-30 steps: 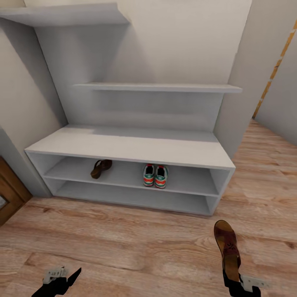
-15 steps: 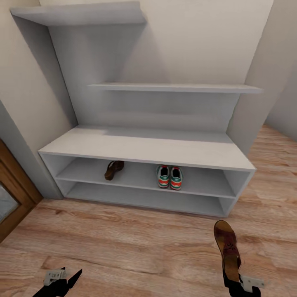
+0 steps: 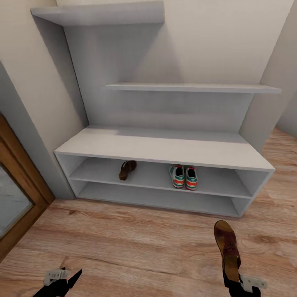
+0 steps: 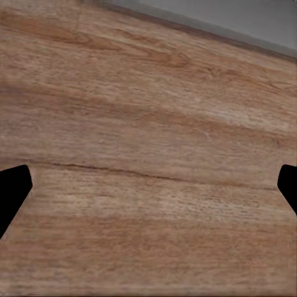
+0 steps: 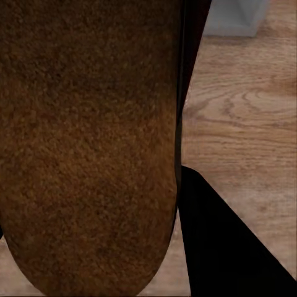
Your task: Pick up the two gym shoes and the two sandals from the corridor floor and place them onto the hallstand (shoe rack) in the corridor, making sure they are on the rack and not on the floor. Arrange them so the two gym shoes are next to each other and the two sandals are next to each other.
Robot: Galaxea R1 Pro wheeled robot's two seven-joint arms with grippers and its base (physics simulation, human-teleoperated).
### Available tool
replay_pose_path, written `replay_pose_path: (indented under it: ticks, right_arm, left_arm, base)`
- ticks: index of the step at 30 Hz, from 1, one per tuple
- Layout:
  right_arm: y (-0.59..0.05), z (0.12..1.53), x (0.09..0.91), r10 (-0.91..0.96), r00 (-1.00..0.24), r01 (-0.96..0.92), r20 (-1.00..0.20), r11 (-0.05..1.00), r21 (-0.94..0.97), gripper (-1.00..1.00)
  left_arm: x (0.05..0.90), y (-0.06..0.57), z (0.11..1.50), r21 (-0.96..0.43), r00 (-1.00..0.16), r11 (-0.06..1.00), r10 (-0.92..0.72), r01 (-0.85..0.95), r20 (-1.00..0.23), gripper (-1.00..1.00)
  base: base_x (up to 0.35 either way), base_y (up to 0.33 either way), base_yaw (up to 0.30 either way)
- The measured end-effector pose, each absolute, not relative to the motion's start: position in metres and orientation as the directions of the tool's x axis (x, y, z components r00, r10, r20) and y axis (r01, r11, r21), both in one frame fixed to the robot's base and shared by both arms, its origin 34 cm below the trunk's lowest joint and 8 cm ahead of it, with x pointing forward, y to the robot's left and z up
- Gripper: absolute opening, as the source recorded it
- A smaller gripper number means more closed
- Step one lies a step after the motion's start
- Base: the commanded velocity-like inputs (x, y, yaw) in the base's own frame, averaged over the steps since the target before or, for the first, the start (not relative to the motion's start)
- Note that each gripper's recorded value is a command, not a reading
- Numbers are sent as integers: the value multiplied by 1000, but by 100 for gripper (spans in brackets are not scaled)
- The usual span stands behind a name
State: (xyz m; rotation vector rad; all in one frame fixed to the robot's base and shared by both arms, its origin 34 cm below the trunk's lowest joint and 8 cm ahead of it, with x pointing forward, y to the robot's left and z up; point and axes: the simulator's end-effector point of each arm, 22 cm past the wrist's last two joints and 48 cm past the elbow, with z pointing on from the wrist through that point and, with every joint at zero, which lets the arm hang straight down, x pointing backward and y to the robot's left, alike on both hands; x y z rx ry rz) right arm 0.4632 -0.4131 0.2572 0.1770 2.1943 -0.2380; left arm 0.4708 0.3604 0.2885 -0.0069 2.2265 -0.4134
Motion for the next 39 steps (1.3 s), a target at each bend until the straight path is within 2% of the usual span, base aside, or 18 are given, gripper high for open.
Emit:
replay_pose_path:
  ticks: [16, 19, 39]
  right_arm:
    - [-412, 257, 463, 41, -590, 212, -806, 971, -106, -100]
    - [-413, 257, 463, 41, -590, 213, -806, 971, -106, -100]
    - [-413, 257, 464, 40, -589, 212, -807, 972, -106, -100]
  left_arm:
    - [470, 360, 288, -298, -641, 945, -145, 136, -754, 100]
    - [471, 359, 288, -298, -639, 945, -146, 136, -755, 100]
    - [471, 358, 288, -299, -639, 944, -147, 137, -755, 100]
  base:
    - [-61, 330, 0]
    - [-60, 330, -192]
    - [-4, 330, -28]
